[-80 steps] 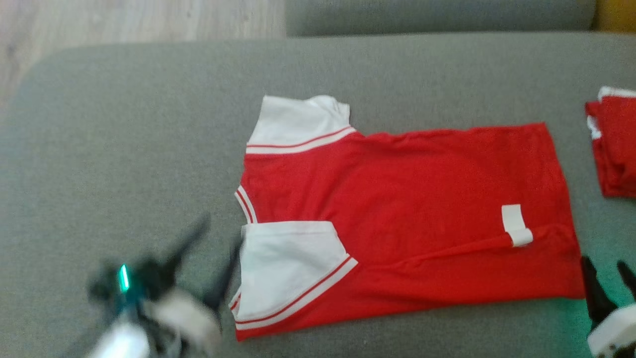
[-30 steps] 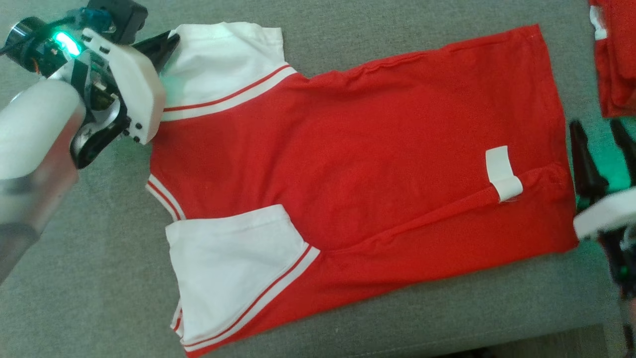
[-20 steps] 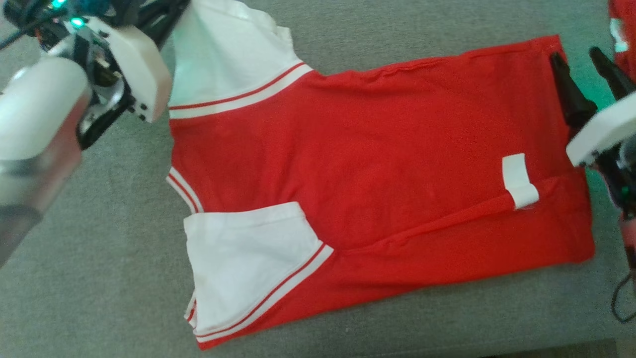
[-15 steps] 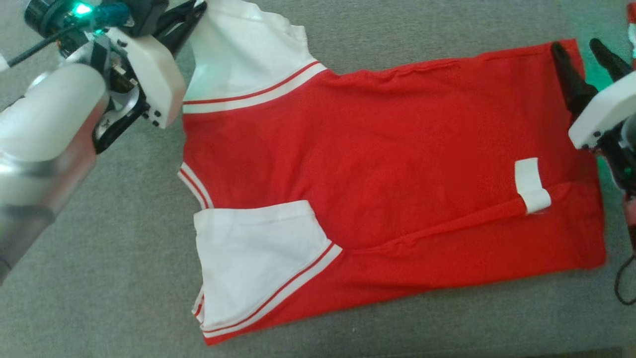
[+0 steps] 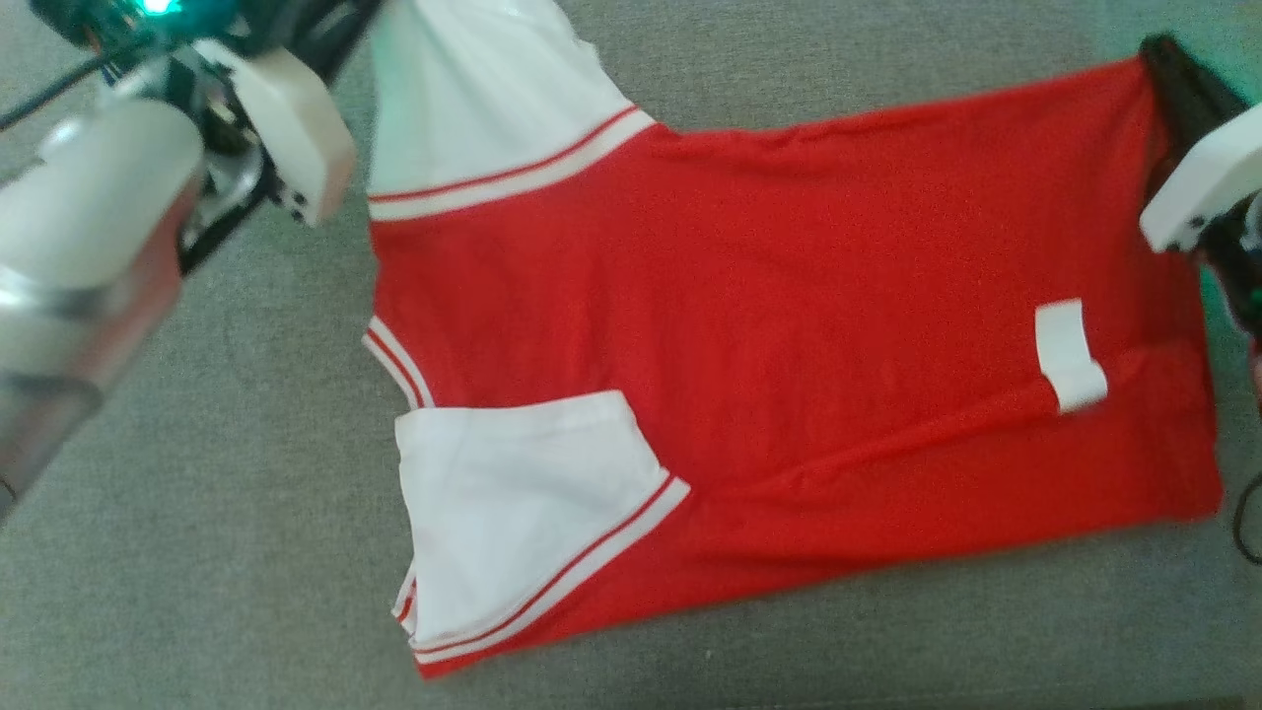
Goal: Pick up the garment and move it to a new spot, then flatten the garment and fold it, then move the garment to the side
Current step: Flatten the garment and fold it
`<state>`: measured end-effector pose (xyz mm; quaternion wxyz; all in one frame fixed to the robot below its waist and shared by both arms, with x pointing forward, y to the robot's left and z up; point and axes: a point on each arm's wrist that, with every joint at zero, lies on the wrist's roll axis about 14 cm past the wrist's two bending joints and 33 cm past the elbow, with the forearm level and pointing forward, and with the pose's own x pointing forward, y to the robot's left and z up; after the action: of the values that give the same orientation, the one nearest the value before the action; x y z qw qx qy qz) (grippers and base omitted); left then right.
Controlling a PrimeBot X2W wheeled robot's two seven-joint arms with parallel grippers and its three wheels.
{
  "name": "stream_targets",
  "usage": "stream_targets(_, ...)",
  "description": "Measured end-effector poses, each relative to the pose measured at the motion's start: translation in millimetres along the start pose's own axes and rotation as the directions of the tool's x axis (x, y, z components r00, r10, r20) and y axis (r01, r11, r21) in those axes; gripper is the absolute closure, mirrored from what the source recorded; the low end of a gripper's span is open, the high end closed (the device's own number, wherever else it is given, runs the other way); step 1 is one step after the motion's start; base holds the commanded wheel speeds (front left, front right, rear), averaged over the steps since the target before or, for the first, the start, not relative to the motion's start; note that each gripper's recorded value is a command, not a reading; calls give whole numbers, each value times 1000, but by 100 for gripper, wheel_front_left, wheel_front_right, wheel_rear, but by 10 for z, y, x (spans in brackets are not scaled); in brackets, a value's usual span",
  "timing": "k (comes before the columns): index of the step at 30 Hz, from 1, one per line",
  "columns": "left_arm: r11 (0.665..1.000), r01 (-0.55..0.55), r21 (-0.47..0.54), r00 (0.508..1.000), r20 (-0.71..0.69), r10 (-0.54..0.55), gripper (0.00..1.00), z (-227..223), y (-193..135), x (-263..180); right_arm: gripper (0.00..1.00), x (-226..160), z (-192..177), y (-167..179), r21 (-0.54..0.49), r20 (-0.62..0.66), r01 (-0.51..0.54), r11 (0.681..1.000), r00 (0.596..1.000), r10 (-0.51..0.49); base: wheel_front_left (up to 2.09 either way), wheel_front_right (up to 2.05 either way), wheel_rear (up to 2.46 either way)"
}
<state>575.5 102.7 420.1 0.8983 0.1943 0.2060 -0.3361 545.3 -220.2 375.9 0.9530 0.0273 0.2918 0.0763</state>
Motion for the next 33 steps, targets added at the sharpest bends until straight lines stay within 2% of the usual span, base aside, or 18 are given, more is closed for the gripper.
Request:
stream_targets(3,999,-27,38,998,54,25,100,130,115,6,100,13,142,-11,2,48,2,1000,999,-2,0,0,0)
stream_targets(8,985,-145,90,970,210,123,100,554,464,-28,100,41,629,-73,17,203,14,1000,979,-18,0,0,0)
stream_targets(11,981,-176,78,951,273,149,100,778,542,-71,100,29,832,-99,23,260,20,1000,965,-25,0,0,0)
stream_targets(15,987,-156,36,957,252,142,100,729,476,-145,100,-26,805,-62,37,253,9,999,967,-18,0,0,0)
stream_targets(20,996,-94,-10,976,198,94,100,356,128,-369,100,-226,578,-24,68,235,-1,998,972,-15,0,0,0)
stream_targets(25,994,-84,-69,978,188,96,100,136,-185,-677,100,-436,357,34,57,213,-9,998,977,-3,0,0,0)
stream_targets(33,981,-38,-192,983,168,71,100,-211,-934,-1235,100,-807,-123,56,57,148,-3,998,989,-6,0,0,0)
